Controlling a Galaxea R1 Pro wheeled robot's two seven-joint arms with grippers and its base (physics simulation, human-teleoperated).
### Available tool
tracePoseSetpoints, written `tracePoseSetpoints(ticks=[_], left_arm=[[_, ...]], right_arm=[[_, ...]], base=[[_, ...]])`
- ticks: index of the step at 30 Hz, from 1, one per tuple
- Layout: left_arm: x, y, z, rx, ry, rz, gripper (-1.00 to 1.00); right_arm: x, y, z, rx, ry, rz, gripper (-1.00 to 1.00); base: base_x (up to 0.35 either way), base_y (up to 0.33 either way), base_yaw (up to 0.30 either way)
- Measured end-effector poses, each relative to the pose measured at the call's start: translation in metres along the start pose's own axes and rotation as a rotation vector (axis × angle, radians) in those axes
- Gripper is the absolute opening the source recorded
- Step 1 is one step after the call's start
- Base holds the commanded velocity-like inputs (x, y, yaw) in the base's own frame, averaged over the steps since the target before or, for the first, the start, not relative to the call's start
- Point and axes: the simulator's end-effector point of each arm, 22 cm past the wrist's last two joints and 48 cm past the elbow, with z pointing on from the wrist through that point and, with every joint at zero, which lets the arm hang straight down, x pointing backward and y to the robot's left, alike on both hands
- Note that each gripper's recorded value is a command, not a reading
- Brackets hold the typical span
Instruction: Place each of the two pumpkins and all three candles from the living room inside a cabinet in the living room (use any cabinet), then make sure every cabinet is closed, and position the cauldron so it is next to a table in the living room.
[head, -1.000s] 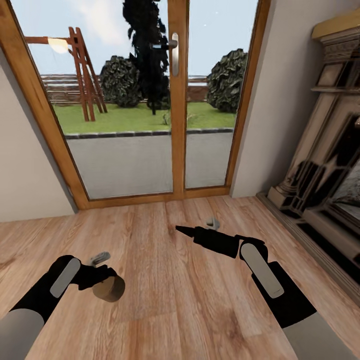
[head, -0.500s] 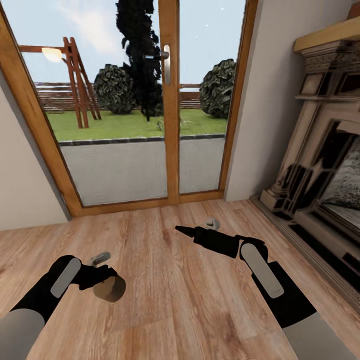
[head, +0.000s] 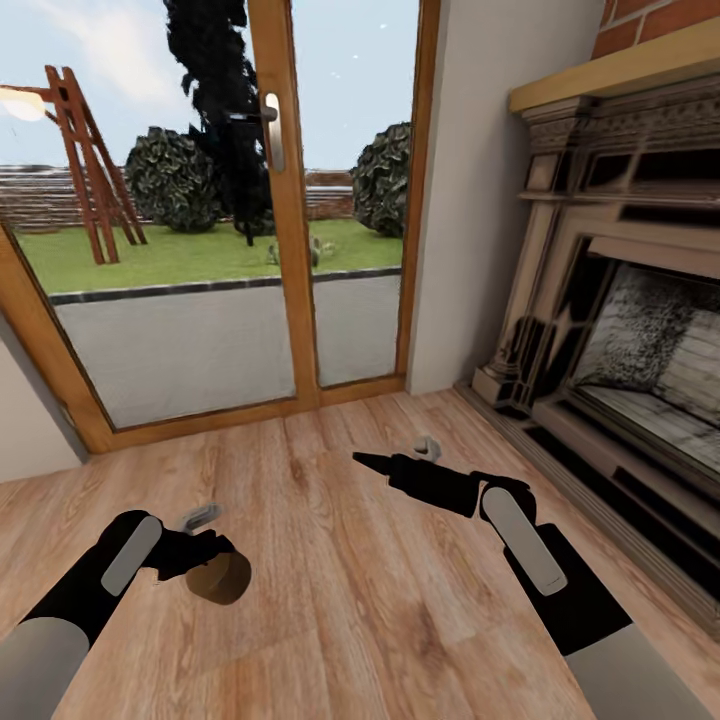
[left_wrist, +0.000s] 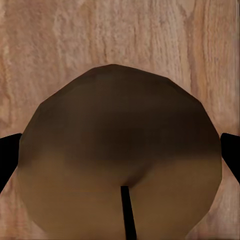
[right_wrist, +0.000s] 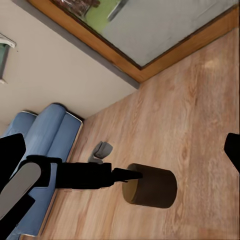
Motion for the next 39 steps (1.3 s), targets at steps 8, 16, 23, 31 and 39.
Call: tracePoseSetpoints(ticks=[8, 16, 23, 31, 39], left_arm=[[0.0009, -0.0006, 0.0006, 0.005, 0.003, -0.006, -1.00], [0.0010, -0.0010, 0.0009, 0.005, 0.003, -0.005, -1.00], [0.0008, -0.0002, 0.0006, 0.004, 0.002, -0.006, -1.00], [0.0021, 0.0016, 0.0017, 0.001, 0.006, -0.008, -1.00], [0.0022, 0.0018, 0.0019, 0.000, 0.006, -0.008, -1.00]], right_arm=[[-0.0010, -0.0011, -0.0006, 0.002, -0.002, 0.003, 1.00], [-0.0009, -0.0021, -0.0006, 0.003, -0.002, 0.004, 1.00], [-0.0052, -0.0035, -0.0030, 0.005, -0.013, 0.008, 1.00], [-0.0067, -0.0049, -0.0040, 0.007, -0.016, 0.009, 1.00], [-0.0069, -0.0051, -0.0041, 0.007, -0.017, 0.009, 1.00]], base=[[-0.001, 0.000, -0.297], [-0.105, 0.000, -0.297], [-0.054, 0.000, -0.297], [-0.145, 0.000, -0.297], [-0.331, 0.000, -0.297]])
